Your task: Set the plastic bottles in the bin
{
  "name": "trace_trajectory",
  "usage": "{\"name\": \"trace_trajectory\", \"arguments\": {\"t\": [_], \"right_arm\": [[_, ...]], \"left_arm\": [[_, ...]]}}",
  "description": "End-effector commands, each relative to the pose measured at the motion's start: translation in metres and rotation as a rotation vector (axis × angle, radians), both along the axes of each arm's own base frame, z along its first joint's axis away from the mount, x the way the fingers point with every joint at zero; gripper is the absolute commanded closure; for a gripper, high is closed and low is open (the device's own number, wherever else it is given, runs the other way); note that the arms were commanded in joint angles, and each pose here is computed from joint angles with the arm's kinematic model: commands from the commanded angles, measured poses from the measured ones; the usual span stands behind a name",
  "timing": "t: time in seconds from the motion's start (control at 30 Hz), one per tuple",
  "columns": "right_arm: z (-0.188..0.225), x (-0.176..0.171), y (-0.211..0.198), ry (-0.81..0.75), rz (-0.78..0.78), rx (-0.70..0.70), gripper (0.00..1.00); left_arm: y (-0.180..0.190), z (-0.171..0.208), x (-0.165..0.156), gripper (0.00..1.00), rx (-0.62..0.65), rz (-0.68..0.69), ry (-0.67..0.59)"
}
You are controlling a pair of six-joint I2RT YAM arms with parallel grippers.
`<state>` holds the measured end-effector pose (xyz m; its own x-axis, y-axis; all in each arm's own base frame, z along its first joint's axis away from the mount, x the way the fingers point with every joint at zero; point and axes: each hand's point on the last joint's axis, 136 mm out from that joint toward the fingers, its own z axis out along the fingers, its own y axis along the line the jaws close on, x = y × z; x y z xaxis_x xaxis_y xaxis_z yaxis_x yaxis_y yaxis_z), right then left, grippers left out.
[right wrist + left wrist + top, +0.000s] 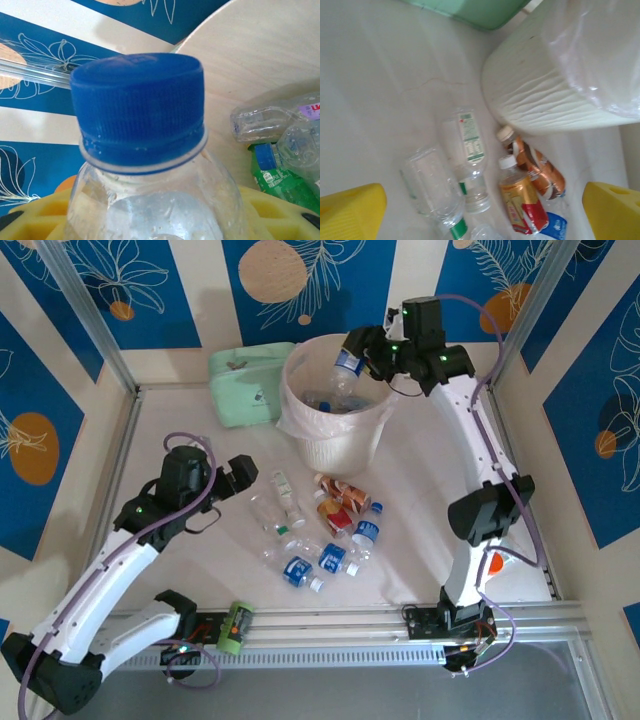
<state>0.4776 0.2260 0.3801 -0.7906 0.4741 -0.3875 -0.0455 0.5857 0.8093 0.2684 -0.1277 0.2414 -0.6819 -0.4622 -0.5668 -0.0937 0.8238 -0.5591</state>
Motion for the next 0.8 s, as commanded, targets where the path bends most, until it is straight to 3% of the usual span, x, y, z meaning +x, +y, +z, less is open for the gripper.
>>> {"name": "trace_trajectory", "arguments": {"t": [0.0,0.07,0.17,0.47,0.77], "right_arm": [[-0.011,-0.004,0.006,0.055,0.025,-0.031,0.35],[-0.013,-0.001,0.006,0.068,0.023,-0.034,0.22],[-0.008,-0.001,0.003,0.059,0.017,-0.039,0.16],[0.033,-0.044,0.000,-0.051,0.022,-0.118,0.14],[0.028,-0.146,0.013,-0.166,0.101,-0.348,0.14]], "left_arm": [[0.009,-0.027,-0.007,0.00,0.025,0.031,0.099],[0.009,-0.036,-0.009,0.01,0.022,0.037,0.124],[0.010,-0.049,-0.013,0.01,0.021,0.046,0.161],[0.010,-0.072,-0.016,0.05,0.025,0.064,0.260],[-0.006,-0.100,-0.006,0.12,-0.050,0.072,0.339]]}}
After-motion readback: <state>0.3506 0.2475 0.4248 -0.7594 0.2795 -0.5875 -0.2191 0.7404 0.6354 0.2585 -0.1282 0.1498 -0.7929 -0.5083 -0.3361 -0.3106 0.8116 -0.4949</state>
